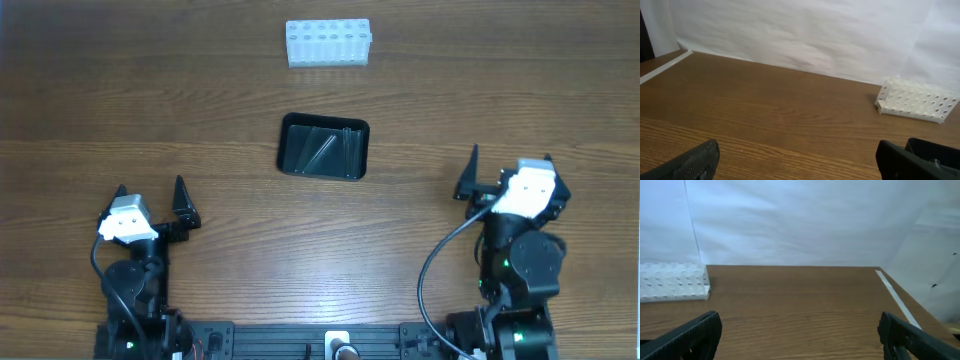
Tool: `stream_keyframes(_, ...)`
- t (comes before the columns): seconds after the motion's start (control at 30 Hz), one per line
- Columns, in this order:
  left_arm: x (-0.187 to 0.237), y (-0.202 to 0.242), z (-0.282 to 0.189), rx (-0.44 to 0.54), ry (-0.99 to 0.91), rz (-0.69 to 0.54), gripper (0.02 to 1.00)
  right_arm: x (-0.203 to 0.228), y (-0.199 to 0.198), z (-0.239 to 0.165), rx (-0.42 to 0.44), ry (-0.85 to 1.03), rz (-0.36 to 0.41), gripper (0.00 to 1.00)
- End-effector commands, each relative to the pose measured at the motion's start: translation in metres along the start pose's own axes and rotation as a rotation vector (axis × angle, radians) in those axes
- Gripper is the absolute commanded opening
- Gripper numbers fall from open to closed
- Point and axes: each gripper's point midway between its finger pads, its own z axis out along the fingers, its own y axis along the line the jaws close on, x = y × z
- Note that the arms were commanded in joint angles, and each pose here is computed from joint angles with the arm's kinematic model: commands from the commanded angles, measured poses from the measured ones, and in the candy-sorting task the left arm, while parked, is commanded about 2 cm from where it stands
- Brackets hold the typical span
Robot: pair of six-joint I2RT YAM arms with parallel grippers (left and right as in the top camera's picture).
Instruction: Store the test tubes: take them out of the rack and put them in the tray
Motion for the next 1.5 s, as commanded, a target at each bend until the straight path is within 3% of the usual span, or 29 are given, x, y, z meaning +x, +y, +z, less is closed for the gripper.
stream_keyframes(0.03, 0.001, -0.001, 0.000, 0.005, -0.002, 0.015, 0.998, 0.020, -0.004, -0.006, 0.020, -0.003, -0.002, 0.993)
stream_keyframes(0.53, 0.001, -0.001, 0.000, 0.005, -0.002, 0.015, 0.996, 0.077, 0.005, 0.002, 0.031, -0.095, 0.027, 0.991)
stream_keyframes(0.93, 0.001, -0.001, 0.000, 0.005, -0.002, 0.015, 0.998, 0.113, 0.006, -0.004, 0.022, 0.020, -0.008, 0.993)
stream_keyframes(1.5, 0.001, -0.001, 0.000, 0.005, -0.002, 0.015, 0.998, 0.106, 0.002, -0.007, 0.034, -0.012, 0.002, 0.993)
